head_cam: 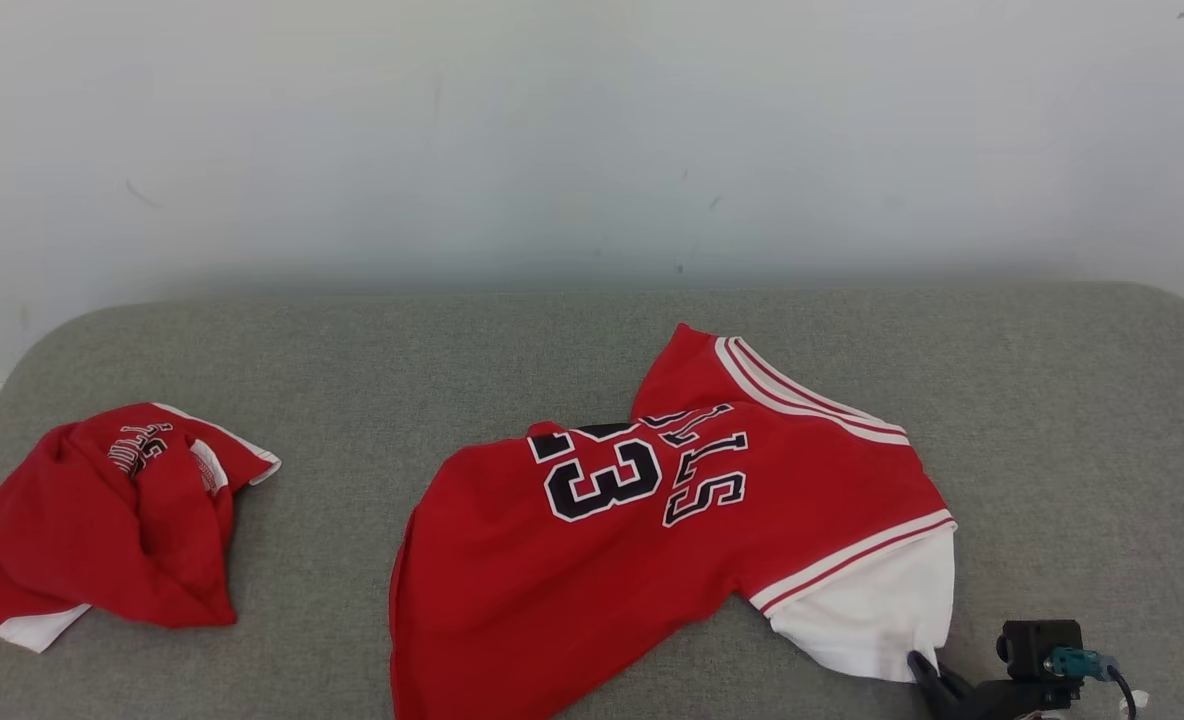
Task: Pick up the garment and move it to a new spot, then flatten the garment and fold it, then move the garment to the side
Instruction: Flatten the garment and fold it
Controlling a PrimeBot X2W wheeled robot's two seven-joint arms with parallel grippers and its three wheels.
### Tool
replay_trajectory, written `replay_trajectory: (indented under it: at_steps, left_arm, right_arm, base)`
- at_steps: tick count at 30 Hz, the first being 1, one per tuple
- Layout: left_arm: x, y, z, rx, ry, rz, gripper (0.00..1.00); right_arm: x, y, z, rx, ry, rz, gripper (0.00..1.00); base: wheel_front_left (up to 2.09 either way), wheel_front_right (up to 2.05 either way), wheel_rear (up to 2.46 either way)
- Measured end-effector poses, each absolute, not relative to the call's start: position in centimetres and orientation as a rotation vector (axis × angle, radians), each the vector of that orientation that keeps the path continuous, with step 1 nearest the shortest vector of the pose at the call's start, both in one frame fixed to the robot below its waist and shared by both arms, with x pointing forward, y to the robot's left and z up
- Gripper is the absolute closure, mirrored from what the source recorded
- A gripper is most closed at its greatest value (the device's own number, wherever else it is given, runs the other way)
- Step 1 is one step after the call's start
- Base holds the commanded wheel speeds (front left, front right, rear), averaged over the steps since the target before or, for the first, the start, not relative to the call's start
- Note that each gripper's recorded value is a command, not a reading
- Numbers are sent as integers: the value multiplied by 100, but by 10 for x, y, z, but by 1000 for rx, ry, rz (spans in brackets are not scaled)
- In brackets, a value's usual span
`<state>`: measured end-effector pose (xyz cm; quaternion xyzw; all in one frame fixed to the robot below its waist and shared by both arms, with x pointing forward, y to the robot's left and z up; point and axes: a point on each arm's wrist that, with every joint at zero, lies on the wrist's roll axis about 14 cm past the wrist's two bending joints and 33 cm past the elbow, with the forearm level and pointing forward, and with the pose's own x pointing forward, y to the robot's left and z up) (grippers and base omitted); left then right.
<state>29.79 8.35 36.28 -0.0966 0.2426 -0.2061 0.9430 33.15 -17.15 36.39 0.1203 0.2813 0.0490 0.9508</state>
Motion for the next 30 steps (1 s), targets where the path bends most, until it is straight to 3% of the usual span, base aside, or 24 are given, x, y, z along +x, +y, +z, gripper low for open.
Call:
replay_trajectory:
  at_steps: [18, 30]
  left_arm:
    - [395, 107, 490, 5, 127, -490, 100]
    - [485, 103, 597, 195, -36, -559, 100]
  right_arm:
    - [402, -139, 487, 302, 253, 311, 100]
    - [477, -110, 595, 244, 77, 474, 100]
  base:
    - [0, 0, 0]
    - [0, 0, 0]
